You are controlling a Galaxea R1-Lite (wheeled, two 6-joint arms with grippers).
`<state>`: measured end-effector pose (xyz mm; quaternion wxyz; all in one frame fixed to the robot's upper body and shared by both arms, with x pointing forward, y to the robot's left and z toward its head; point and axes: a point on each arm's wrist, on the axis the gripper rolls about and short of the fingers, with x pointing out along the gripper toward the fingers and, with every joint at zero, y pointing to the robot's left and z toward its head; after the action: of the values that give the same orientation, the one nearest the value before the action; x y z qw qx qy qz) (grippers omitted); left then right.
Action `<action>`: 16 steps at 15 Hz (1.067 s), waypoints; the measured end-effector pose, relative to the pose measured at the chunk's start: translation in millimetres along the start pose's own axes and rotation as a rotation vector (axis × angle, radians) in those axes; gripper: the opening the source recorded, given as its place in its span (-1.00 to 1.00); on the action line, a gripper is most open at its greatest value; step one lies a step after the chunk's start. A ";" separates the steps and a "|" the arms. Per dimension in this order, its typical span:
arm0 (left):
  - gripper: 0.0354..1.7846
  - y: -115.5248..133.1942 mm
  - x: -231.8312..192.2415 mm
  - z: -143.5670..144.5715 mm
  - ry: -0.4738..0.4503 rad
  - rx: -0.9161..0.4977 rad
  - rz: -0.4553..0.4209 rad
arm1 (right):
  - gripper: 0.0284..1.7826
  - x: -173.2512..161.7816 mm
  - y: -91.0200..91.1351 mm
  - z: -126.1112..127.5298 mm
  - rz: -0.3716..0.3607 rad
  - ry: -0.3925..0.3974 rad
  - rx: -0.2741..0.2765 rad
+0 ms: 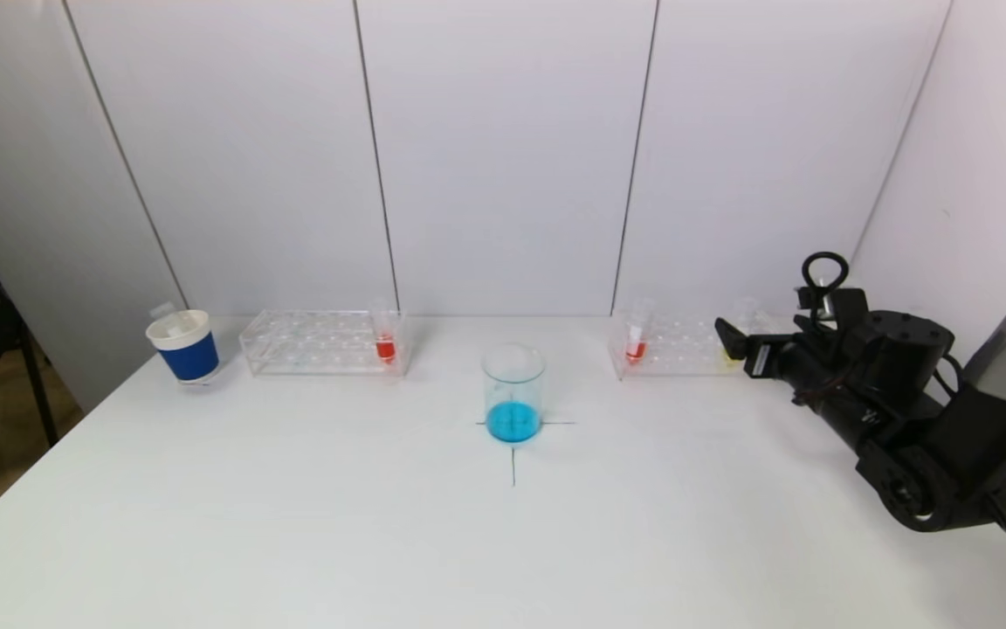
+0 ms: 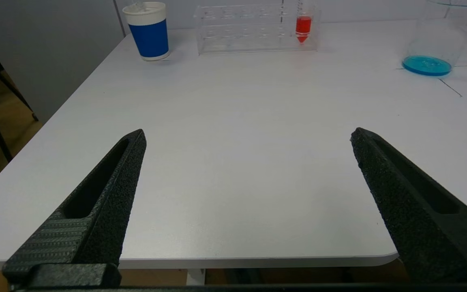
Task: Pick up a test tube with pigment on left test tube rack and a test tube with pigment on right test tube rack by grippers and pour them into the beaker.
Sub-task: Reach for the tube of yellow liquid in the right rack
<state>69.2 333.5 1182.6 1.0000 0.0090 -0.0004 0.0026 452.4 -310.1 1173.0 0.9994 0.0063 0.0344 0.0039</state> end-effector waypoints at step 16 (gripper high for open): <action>0.98 0.0 0.0 0.0 0.000 0.000 0.000 | 0.99 37.3 -4.1 -9.6 -0.018 -0.038 -0.002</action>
<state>69.2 333.4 1182.6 1.0000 0.0091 -0.0004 0.0028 489.0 -313.8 1160.8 0.9999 0.0051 0.0154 -0.0053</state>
